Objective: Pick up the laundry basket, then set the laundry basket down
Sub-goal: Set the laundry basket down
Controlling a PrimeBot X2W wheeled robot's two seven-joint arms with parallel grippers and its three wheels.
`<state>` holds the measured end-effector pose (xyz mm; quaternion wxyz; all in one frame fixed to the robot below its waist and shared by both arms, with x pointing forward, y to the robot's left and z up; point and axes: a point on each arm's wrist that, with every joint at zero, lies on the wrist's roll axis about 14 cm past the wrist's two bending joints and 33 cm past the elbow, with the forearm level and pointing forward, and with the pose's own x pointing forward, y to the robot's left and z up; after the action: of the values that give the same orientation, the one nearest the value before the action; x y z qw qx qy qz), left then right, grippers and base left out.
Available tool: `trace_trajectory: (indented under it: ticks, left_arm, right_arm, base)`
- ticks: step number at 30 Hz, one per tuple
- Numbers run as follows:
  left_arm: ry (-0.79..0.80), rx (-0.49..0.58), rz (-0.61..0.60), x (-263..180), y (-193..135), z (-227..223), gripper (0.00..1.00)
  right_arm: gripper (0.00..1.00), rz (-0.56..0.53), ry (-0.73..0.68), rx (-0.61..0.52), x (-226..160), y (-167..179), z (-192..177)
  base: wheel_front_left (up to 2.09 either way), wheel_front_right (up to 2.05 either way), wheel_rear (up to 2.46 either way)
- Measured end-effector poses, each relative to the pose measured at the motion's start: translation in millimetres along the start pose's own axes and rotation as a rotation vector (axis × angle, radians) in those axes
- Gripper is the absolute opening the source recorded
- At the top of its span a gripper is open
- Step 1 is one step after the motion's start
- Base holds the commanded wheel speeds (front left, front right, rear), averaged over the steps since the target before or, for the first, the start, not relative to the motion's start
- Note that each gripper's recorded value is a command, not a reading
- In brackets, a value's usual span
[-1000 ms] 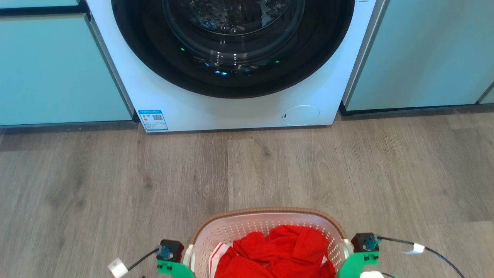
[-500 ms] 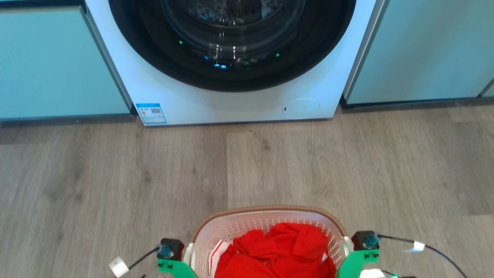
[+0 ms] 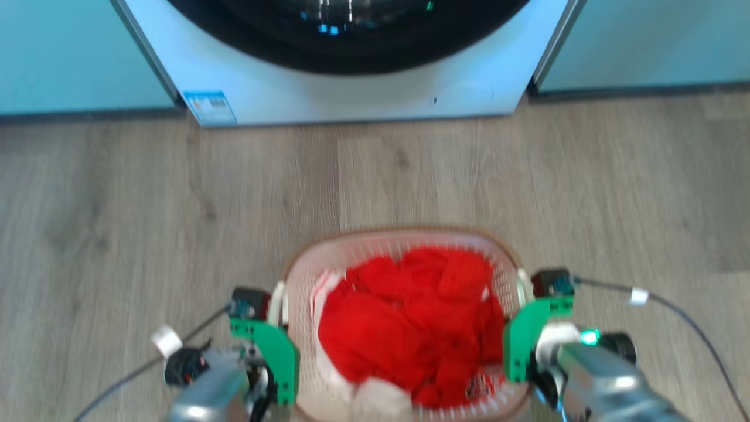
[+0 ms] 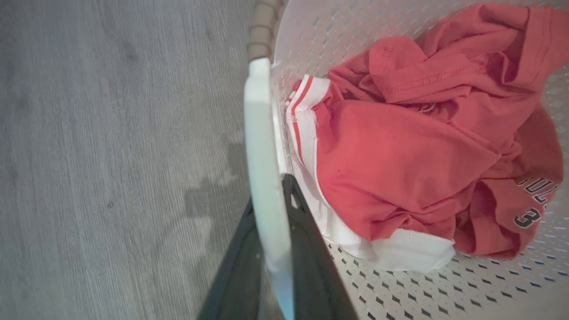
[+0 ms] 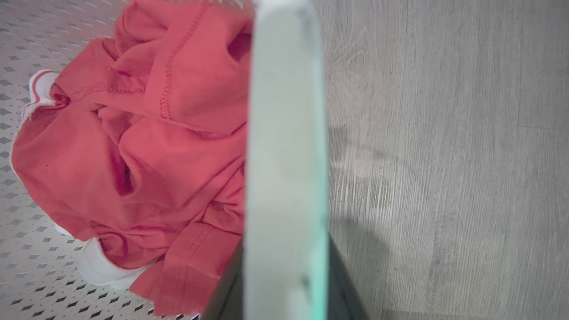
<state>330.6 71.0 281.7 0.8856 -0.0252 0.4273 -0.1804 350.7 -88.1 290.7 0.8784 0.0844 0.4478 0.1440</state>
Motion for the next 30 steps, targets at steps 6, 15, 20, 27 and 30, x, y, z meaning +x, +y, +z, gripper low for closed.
trace_trajectory:
  ticks: [6, 15, 20, 27, 30]
  left_arm:
    - [-0.023, 0.023, 0.002, 30, 14, 28, 0.00]
    - [-0.016, 0.038, -0.005, 81, 34, 48, 0.00]
    - [-0.008, 0.051, -0.007, 104, 43, 51, 0.00]
    - [0.030, 0.059, -0.005, 137, 57, 40, 0.00]
    - [0.049, 0.056, -0.007, 147, 60, 31, 0.00]
  right_arm:
    - [0.00, 0.004, -0.038, -0.015, 29, -8, 36]
    - [0.00, 0.001, -0.039, -0.024, 82, -25, 62]
    - [0.00, 0.002, -0.031, -0.021, 108, -32, 65]
    - [0.00, 0.002, 0.011, -0.012, 145, -43, 52]
    - [0.00, 0.002, 0.032, -0.006, 158, -46, 43]
  base:
    - [0.00, 0.00, 0.00]
    - [0.00, 0.00, 0.00]
    - [0.00, 0.00, 0.00]
    - [0.00, 0.00, 0.00]
    - [0.00, 0.00, 0.00]
